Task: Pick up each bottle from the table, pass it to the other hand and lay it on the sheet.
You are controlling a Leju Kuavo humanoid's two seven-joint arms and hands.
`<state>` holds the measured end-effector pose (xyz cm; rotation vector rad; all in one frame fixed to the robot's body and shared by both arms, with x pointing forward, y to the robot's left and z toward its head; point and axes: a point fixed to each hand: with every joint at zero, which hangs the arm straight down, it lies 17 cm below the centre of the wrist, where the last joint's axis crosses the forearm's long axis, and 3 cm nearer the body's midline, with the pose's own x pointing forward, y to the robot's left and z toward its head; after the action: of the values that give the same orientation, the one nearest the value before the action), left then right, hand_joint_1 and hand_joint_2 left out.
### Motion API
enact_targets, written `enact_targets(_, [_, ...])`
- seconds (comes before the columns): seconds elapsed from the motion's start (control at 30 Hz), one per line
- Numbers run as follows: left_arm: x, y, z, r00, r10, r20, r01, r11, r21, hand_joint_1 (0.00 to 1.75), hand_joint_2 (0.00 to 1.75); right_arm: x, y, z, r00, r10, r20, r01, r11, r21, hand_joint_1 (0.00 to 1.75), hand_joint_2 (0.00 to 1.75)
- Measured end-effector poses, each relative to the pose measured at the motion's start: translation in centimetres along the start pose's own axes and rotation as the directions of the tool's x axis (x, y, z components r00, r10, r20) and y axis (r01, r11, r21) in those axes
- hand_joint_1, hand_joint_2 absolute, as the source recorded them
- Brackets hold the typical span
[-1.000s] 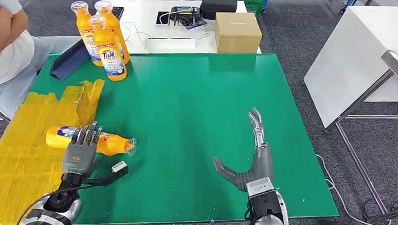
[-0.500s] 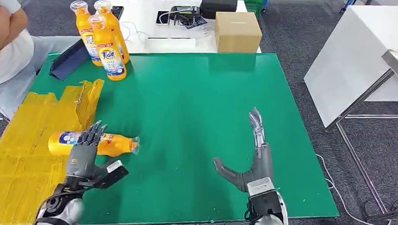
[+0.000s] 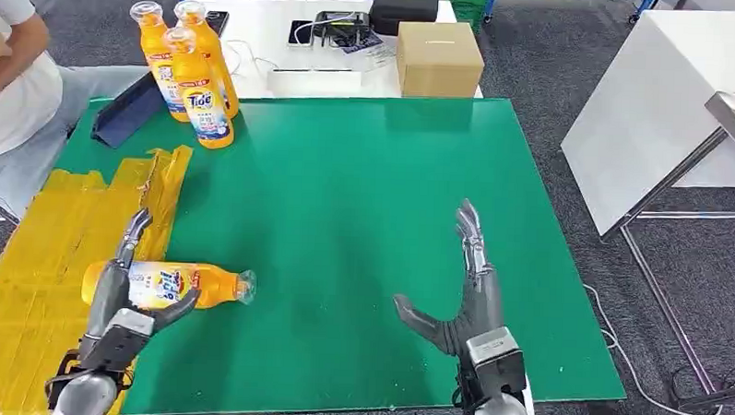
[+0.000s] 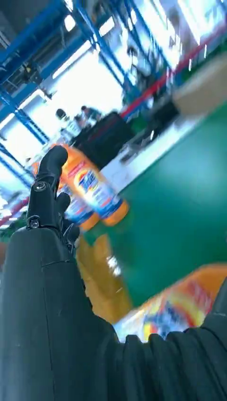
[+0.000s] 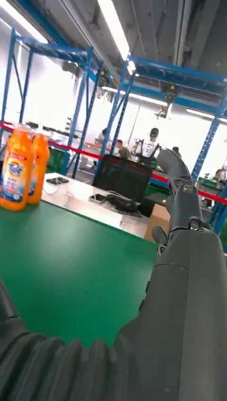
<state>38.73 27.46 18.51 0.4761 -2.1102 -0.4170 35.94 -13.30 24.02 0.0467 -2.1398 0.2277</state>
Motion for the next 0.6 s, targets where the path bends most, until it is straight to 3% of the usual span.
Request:
enact_targets(0.33, [2.9, -1.3, -0.6, 0.930, 0.367, -0.026, -0.366, 0.930, 0.034, 0.00, 1.75, 0.3, -0.1, 0.0, 1.000, -0.027, 0.009, 0.027, 0.999, -0.021, 0.00, 1.75])
enact_targets(0.43, [3.4, -3.7, -0.1, 0.858, 0.505, -0.089, -0.507, 0.862, 0.007, 0.00, 1.75, 0.1, -0.2, 0.4, 0.999, -0.033, -0.005, 0.032, 0.998, -0.046, 0.00, 1.75])
enact_targets(0.6, [5.1, -7.6, 1.1, 0.797, 0.587, -0.141, -0.597, 0.802, -0.032, 0.00, 1.75, -0.7, -0.4, 1.6, 0.999, -0.035, -0.042, 0.032, 0.997, -0.075, 0.00, 1.75])
